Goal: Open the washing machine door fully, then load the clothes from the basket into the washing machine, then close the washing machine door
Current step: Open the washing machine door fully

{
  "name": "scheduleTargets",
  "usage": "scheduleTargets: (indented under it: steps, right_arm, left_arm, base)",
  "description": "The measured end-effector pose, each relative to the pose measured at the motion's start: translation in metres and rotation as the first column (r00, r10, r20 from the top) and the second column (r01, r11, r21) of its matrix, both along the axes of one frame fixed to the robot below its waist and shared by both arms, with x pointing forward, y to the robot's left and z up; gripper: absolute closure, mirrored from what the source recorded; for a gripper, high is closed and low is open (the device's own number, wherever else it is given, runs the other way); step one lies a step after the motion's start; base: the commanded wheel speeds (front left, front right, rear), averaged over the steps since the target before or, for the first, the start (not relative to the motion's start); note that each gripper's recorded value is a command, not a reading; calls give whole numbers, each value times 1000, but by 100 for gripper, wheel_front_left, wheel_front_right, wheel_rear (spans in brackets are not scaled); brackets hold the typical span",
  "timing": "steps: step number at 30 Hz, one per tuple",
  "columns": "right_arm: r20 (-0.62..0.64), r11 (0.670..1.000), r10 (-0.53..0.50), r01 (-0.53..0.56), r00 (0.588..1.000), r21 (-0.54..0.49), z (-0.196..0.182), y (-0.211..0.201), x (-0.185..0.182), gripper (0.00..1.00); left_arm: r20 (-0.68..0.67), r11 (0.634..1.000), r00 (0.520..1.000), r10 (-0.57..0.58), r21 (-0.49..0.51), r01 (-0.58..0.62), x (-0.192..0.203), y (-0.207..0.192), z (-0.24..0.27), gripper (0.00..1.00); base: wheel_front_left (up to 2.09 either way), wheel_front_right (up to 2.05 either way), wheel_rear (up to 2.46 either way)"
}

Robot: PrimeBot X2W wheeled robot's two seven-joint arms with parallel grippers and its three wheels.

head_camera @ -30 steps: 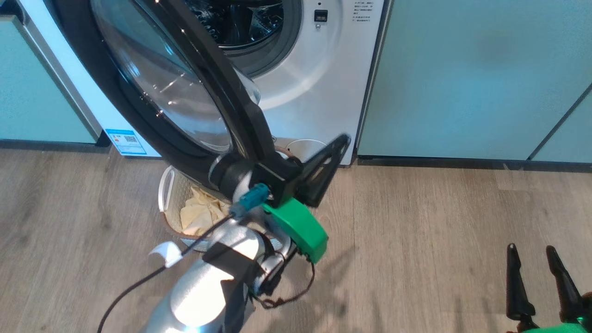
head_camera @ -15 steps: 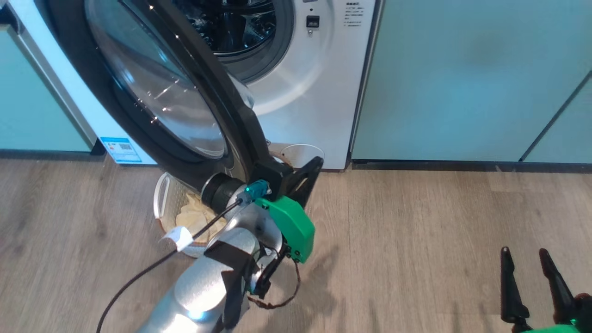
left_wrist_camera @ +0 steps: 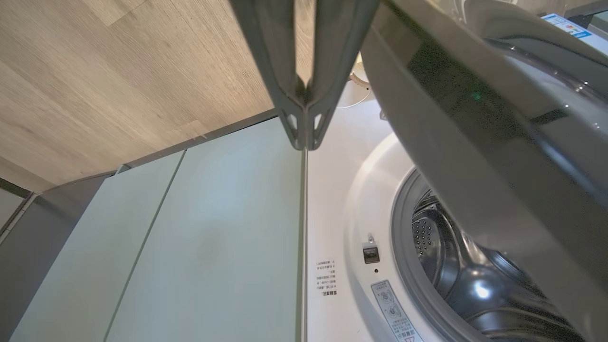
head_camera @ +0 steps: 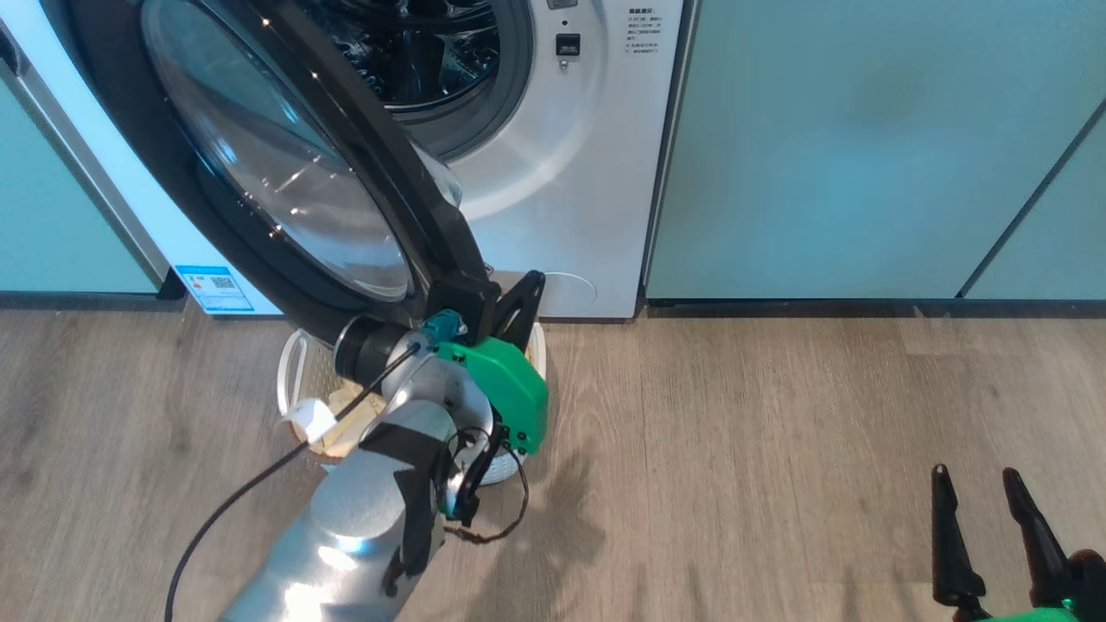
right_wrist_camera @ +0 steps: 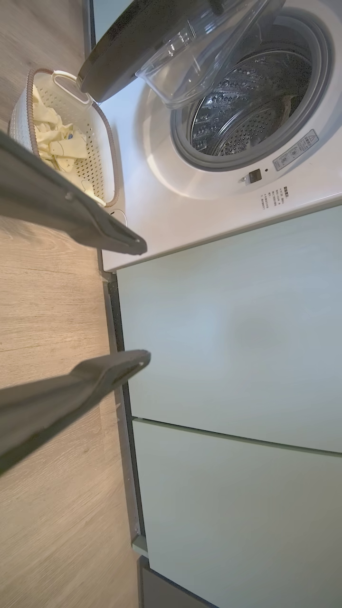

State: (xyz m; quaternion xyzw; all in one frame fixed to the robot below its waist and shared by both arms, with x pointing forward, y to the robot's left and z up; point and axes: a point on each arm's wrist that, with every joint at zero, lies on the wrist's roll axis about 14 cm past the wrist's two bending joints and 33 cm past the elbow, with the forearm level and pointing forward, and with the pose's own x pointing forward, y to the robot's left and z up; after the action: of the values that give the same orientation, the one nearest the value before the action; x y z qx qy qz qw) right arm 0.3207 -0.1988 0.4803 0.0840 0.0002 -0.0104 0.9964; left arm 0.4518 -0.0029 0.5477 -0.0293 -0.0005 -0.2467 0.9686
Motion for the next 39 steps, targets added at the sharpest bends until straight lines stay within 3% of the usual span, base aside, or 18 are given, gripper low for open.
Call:
scheduleTargets:
  steps: [28, 39]
  right_arm:
    - [-32, 1000, 9, -9, 999, 6, -10, 2, 8, 0]
    - [-42, 997, 70, -70, 997, 12, -14, 20, 23, 0]
  left_arm:
    - [2, 996, 997, 83, -43, -83, 18, 18, -11, 100]
    - [22, 990, 992, 126, -63, -124, 9, 37, -8, 100]
  base:
    - [0, 0, 0]
    - [0, 0, 0]
